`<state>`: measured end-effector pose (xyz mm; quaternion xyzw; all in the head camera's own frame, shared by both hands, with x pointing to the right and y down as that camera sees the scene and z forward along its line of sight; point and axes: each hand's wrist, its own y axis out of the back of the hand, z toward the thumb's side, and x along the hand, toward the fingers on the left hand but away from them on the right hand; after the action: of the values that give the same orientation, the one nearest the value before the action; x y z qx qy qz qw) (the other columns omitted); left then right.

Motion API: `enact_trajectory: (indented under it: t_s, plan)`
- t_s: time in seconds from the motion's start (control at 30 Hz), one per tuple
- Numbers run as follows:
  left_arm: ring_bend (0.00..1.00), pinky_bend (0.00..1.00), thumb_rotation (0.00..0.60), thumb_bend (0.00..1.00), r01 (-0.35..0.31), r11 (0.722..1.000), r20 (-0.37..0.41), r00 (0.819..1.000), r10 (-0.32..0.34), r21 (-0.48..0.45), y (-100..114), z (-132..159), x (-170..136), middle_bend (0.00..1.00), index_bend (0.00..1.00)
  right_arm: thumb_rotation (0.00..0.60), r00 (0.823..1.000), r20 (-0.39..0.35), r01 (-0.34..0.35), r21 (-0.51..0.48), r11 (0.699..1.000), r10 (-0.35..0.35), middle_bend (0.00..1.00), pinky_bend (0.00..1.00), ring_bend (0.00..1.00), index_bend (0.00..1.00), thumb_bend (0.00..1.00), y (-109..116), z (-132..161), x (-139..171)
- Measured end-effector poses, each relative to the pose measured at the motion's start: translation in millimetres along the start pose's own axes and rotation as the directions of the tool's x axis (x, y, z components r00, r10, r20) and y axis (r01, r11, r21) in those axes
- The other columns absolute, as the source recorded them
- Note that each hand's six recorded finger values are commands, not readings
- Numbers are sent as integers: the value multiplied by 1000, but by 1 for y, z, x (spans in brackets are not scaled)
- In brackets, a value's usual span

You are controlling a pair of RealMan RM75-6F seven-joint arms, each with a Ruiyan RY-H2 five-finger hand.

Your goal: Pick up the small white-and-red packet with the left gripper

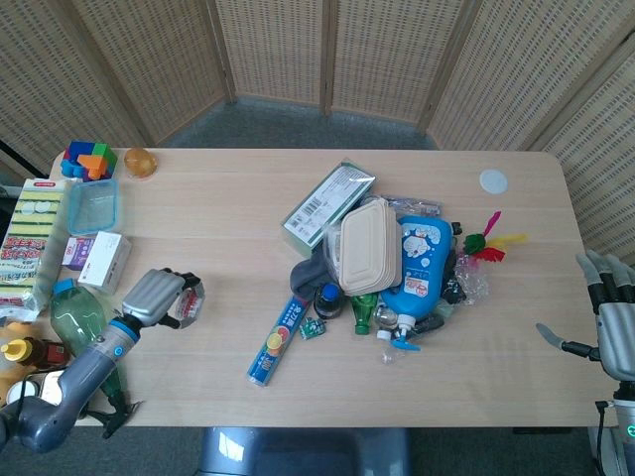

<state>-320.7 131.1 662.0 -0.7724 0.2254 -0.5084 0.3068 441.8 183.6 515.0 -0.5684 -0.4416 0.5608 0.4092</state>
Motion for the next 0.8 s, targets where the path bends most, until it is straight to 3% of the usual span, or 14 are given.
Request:
enact_trajectory:
  t_s: [0.4, 0.7, 0.8]
  plan:
    - [483, 364, 600, 402, -203, 979, -5, 979, 203, -19, 113, -3, 15, 442, 565, 381, 1000, -3, -5, -2, 1000, 5, 0, 0, 0, 0, 145, -2, 3, 1]
    - [481, 363, 600, 401, -247, 967, 15, 968, 249, -54, 160, 9, 42, 443, 565, 383, 1000, 5, -5, -1, 1000, 5, 0, 0, 0, 0, 145, -2, 0, 3]
    - [481, 363, 600, 402, -253, 966, 20, 967, 255, -59, 167, 12, 47, 445, 566, 385, 1000, 10, -3, -1, 1000, 3, 0, 0, 0, 0, 145, -1, -2, 4]
